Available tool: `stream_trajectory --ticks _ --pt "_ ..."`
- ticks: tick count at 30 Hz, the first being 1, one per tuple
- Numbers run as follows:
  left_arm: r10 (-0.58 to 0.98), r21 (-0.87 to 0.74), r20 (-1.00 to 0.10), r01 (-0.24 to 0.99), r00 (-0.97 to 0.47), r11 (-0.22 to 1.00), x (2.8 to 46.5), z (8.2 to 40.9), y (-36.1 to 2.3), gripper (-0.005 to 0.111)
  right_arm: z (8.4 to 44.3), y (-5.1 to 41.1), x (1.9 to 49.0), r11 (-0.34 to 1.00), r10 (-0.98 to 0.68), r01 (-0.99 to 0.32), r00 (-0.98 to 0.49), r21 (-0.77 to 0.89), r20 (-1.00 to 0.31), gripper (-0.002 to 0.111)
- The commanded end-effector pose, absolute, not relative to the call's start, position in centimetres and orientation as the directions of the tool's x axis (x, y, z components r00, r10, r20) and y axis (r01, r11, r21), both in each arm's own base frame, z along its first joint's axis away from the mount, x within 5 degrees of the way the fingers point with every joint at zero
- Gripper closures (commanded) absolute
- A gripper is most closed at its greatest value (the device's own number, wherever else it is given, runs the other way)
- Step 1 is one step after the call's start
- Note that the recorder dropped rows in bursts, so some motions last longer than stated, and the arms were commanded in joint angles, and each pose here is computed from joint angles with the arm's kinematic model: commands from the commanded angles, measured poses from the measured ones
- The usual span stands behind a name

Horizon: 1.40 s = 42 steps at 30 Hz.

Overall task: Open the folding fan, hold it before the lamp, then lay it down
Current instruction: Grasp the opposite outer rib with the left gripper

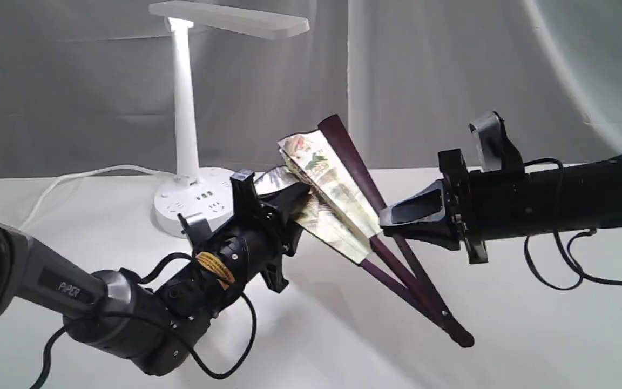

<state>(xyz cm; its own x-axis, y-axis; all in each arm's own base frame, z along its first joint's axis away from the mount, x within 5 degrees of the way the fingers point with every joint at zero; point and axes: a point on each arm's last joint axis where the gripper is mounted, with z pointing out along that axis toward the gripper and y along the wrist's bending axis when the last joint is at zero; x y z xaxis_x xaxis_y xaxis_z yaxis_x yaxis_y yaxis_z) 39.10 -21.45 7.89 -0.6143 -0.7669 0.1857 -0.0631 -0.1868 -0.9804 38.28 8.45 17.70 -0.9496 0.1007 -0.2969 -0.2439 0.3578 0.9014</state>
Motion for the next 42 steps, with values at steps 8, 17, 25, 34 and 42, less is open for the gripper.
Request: stream_trajectory --ticks 8,17,25,34,42 --pt "-0.761 -0.978 0.190 -0.054 -0.620 -0.199 39.2 8.1 -21.4 0.107 18.3 8.5 38.1 0.338 0.104 -0.262 -0.944 0.904 -0.313 0.108" --pt "-0.735 -0.970 0.229 -0.088 -0.638 -0.226 39.0 8.1 -21.6 0.107 18.3 8.5 38.1 0.337 0.107 -0.255 -0.946 0.906 -0.305 0.089" --pt "-0.694 -0.969 0.235 -0.111 -0.680 -0.219 38.6 8.0 -22.0 0.107 18.4 8.5 38.2 0.328 0.128 -0.209 -0.956 0.921 -0.262 0.056" --pt "-0.644 -0.973 0.224 -0.127 -0.732 -0.194 38.1 7.9 -22.5 0.107 18.5 8.2 39.2 0.343 0.248 -0.167 -0.933 0.925 -0.260 0.055" --pt "-0.624 -0.972 0.226 -0.132 -0.748 -0.194 38.0 8.2 -22.7 0.107 17.3 8.2 40.0 0.289 0.334 -0.070 -0.927 0.955 -0.170 0.055"
